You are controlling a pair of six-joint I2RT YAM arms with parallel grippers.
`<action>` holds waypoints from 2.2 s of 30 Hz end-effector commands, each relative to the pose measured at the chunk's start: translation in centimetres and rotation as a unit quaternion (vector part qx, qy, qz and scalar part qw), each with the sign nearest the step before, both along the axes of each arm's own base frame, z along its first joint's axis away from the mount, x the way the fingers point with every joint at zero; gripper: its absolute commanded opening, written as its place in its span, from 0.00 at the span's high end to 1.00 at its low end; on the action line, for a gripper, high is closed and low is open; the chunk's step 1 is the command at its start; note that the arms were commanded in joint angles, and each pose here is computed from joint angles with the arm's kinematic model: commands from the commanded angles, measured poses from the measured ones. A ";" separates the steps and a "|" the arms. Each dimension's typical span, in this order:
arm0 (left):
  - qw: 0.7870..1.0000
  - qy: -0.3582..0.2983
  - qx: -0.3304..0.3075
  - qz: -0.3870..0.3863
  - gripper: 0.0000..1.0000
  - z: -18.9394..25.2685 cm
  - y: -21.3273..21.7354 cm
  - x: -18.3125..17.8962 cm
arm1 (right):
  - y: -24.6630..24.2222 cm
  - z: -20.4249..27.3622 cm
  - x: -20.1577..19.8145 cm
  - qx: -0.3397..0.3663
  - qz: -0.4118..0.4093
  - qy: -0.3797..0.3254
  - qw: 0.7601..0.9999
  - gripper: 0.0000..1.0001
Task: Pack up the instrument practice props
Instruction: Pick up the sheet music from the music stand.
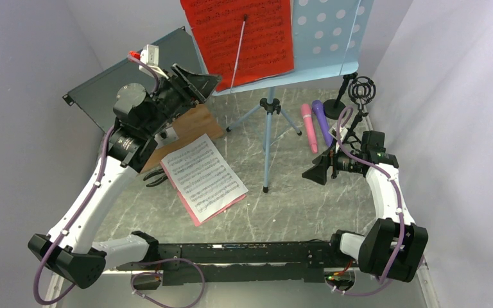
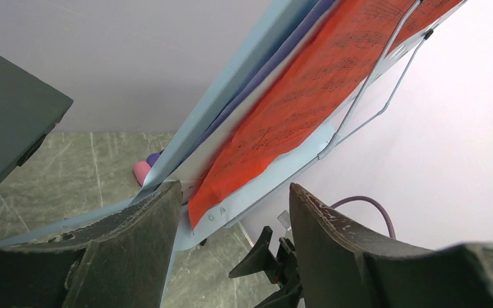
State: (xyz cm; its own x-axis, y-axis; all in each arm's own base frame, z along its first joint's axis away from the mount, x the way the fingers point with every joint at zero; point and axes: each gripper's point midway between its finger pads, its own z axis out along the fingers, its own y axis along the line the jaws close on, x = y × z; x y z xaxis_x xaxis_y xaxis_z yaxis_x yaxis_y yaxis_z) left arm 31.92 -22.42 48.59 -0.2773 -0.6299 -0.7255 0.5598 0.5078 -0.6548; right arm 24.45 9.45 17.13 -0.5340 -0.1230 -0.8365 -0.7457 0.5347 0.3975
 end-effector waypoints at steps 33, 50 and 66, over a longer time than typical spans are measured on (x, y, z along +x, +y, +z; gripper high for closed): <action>0.996 -0.081 0.043 -0.015 0.74 0.4 -0.7 0.2 | 0.0 0.8 0.2 -0.003 0.008 -0.024 1.000 0.00; 0.982 -0.183 0.045 -0.031 0.55 3.2 -1.9 0.7 | 0.0 0.8 0.1 -0.004 0.008 -0.025 1.000 0.00; 0.970 -0.244 0.019 -0.006 0.56 6.9 -1.3 1.1 | 0.0 0.8 0.1 -0.005 0.008 -0.025 1.000 0.00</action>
